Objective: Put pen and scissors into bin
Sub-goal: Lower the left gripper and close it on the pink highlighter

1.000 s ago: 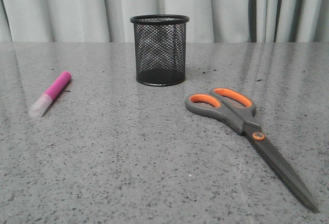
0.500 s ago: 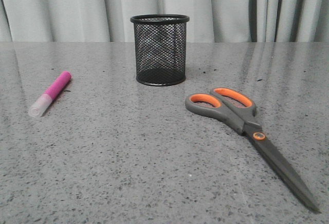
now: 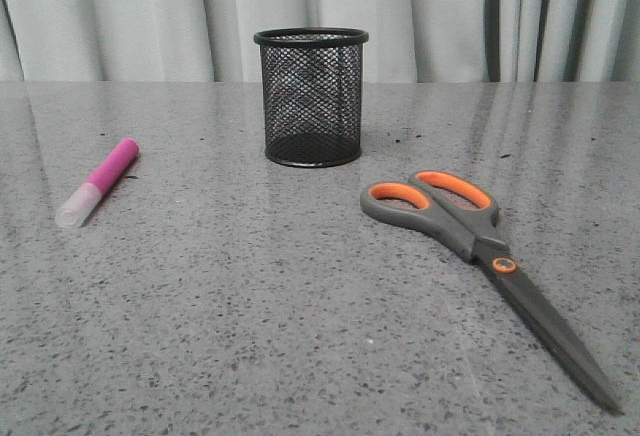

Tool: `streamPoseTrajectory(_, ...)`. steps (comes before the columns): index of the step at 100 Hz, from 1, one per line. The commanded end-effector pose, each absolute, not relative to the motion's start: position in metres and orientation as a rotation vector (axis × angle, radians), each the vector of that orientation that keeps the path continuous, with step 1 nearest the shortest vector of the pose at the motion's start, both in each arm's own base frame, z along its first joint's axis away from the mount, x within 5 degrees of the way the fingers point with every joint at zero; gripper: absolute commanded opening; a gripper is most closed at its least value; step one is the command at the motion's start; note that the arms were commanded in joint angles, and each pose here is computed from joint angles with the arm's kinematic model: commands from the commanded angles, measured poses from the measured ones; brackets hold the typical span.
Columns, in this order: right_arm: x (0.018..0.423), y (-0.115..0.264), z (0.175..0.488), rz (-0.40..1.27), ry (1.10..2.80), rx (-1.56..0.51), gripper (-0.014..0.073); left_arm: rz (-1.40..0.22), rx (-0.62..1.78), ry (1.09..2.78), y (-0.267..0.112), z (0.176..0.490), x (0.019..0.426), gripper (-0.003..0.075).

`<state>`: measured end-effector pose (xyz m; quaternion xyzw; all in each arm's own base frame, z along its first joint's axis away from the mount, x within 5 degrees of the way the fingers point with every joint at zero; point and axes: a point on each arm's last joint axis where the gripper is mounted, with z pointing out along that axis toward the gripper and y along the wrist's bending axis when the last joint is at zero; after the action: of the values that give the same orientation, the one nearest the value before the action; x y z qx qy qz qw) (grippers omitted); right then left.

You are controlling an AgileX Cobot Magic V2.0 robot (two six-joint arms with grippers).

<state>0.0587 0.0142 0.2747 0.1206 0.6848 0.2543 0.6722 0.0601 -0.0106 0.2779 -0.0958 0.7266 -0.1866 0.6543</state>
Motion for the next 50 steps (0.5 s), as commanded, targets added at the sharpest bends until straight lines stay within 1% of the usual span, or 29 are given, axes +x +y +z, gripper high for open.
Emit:
streamPoseTrajectory(1, 0.066, 0.014, 0.294, 0.543, 1.524, 0.250, 0.0258, -0.281, -0.141, 1.780, -0.009, 0.304, 0.077, 0.0367)
streamPoseTrajectory(14, 0.072, 0.015, 0.300, 0.518, 1.549, 0.230, 0.0258, -0.151, -0.087, 2.041, -0.009, 0.320, 0.108, 0.0367)
streamPoseTrajectory(24, 0.075, 0.015, 0.300, 0.517, 1.569, 0.229, 0.0258, -0.100, -0.061, 2.183, -0.010, 0.334, 0.137, 0.0367)
streamPoseTrajectory(39, 0.075, 0.017, 0.296, 0.528, 1.612, 0.216, 0.0258, -0.123, 0.052, 2.296, -0.027, 0.352, 0.174, 0.0367)
streamPoseTrajectory(50, 0.074, 0.019, 0.293, 0.537, 1.645, 0.206, 0.0258, -0.164, 0.170, 2.364, -0.053, 0.362, 0.200, 0.0367)
